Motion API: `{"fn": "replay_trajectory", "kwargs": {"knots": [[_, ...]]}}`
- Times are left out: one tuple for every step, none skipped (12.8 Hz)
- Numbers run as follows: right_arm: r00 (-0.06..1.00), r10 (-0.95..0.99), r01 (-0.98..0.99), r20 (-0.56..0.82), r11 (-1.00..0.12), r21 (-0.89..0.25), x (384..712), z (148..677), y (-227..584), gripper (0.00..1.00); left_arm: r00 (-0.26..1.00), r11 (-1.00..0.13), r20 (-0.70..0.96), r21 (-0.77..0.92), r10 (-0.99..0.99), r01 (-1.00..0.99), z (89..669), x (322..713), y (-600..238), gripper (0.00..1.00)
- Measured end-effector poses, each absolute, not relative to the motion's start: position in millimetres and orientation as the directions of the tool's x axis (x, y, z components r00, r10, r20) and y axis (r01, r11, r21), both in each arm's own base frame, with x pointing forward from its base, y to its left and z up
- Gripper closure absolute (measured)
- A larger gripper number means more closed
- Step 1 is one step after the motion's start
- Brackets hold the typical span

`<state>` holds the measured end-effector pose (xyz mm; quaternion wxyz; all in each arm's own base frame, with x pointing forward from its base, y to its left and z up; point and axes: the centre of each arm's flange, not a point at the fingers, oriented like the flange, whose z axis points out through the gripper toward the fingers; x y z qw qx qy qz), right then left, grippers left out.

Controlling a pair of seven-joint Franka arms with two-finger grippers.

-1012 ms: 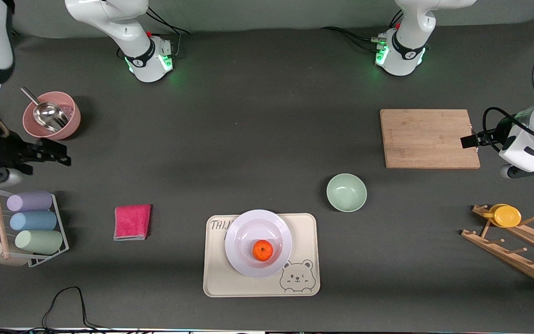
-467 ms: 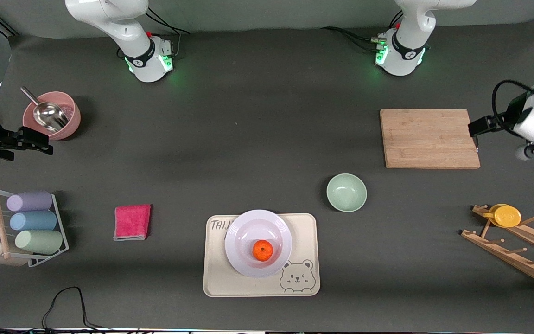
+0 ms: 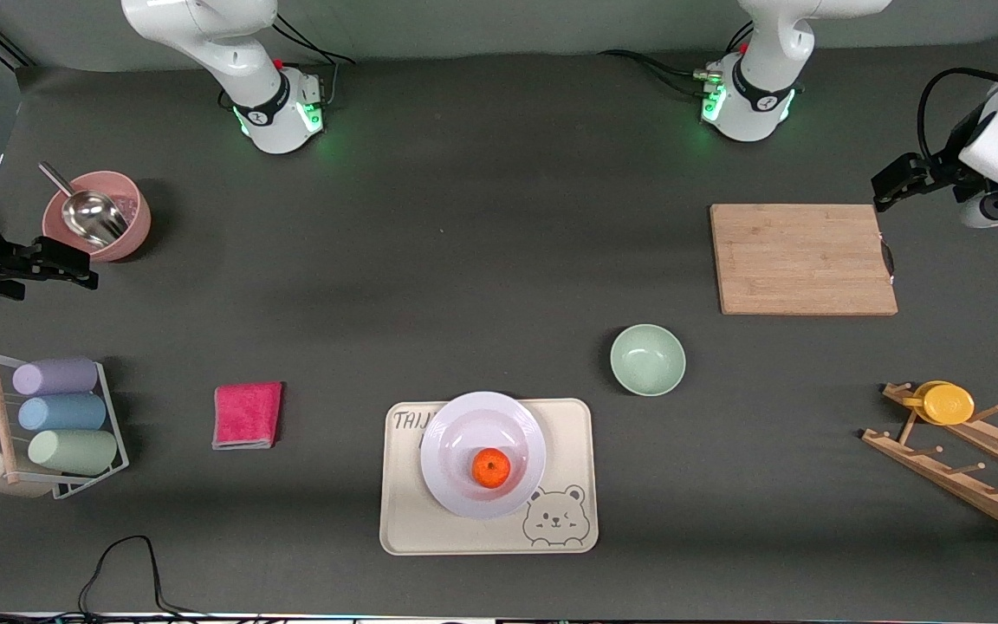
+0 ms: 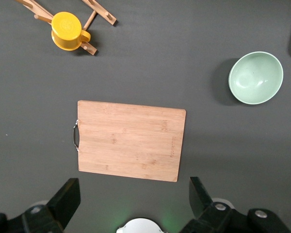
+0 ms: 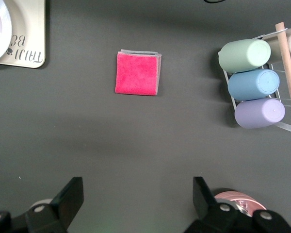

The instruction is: Place orange and plate with both arms

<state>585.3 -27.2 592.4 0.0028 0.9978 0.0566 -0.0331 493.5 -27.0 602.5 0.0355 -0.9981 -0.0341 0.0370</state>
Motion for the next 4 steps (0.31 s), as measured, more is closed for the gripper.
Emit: {"fn": "replay_trajectory", "kwargs": {"knots": [[0.991,0.113,0.113,-0.066,-0.994,0.002,585.3,592.6,-27.2,0.00,0.995,-0.995,-0.073,-0.070,0.070,0.065,600.9,494.0,-27.2,0.00],[0.991,0.113,0.113,-0.066,-0.994,0.002,585.2,592.6,-27.0,0.00,0.994,-0.996,-0.075,-0.062,0.075,0.071,600.1,494.5,-26.3,0.00],[0.991,0.113,0.113,-0.066,-0.994,0.002,585.3,592.6,-26.5,0.00,0.994,-0.995,-0.075,-0.056,0.081,0.077,599.9,494.7,-23.8,0.00],[0.991,0.113,0.113,-0.066,-0.994,0.002,585.2,592.7,-25.9,0.00,0.994,-0.995,-0.075,-0.053,0.084,0.080,600.0,494.9,-21.4,0.00]]}}
